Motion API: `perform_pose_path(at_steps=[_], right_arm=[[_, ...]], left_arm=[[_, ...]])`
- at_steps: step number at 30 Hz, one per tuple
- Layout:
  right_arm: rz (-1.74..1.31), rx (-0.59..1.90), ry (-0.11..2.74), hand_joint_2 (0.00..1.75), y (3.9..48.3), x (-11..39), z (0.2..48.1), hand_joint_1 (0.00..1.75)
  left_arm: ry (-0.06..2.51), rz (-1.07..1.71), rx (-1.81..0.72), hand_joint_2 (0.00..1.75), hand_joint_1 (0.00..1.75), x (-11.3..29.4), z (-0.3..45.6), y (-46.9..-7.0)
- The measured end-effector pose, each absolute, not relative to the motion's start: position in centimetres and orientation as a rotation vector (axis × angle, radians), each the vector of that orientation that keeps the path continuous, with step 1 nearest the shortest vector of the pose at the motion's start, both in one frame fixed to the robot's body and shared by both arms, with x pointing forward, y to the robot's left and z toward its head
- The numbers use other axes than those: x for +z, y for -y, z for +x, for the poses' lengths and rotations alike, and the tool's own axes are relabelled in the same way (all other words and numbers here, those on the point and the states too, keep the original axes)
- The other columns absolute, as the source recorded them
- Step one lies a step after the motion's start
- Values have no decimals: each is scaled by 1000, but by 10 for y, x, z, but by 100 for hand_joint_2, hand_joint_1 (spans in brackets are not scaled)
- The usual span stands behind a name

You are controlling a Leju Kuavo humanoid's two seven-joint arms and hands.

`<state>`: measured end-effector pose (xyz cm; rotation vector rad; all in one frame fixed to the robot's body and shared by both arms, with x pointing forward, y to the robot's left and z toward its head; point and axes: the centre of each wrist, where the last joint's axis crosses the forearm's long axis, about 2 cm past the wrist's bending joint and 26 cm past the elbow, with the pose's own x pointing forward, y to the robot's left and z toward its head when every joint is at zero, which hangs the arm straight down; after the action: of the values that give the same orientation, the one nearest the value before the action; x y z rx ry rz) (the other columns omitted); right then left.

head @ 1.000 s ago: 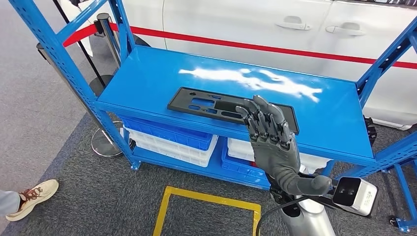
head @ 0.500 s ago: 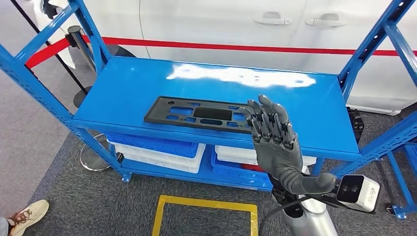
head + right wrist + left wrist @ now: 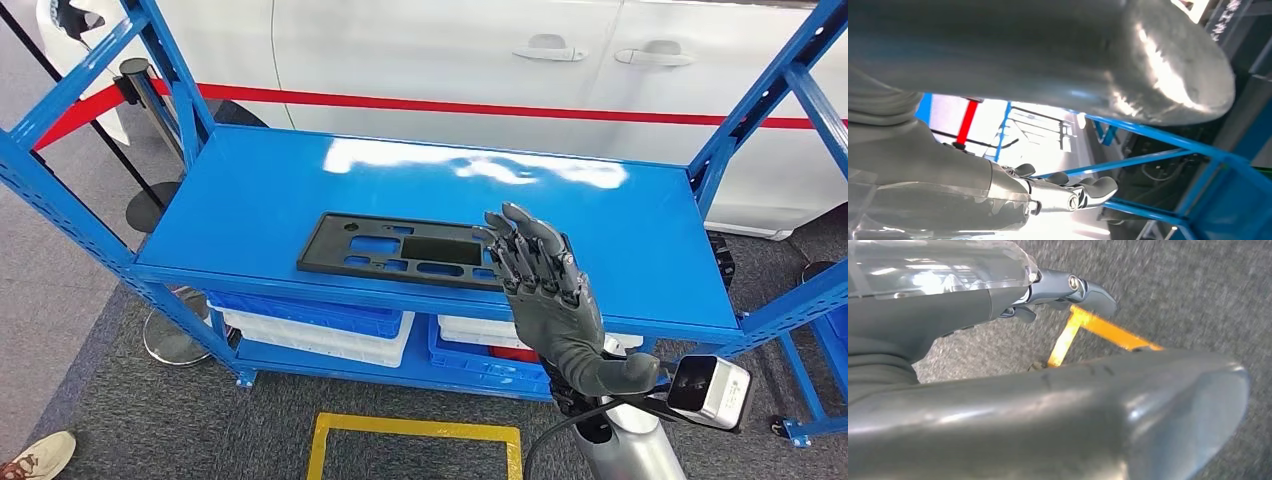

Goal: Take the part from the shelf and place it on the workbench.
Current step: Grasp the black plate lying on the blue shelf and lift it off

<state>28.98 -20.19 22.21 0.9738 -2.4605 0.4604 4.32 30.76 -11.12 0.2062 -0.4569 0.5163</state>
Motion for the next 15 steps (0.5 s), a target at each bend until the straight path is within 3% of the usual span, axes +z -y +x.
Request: perform_pose_path(at_steps=[6, 10, 15], right_arm=[[933, 489, 2400, 0, 201, 214, 293, 0], [910, 525, 2357, 175, 195, 209, 295, 0], [833, 612, 2282, 175, 182, 200, 294, 0]], left_arm=[[457, 208, 512, 0, 0, -111, 42, -308], [460, 204, 510, 0, 0, -111, 44, -307], [462, 199, 503, 0, 0, -111, 46, -306]])
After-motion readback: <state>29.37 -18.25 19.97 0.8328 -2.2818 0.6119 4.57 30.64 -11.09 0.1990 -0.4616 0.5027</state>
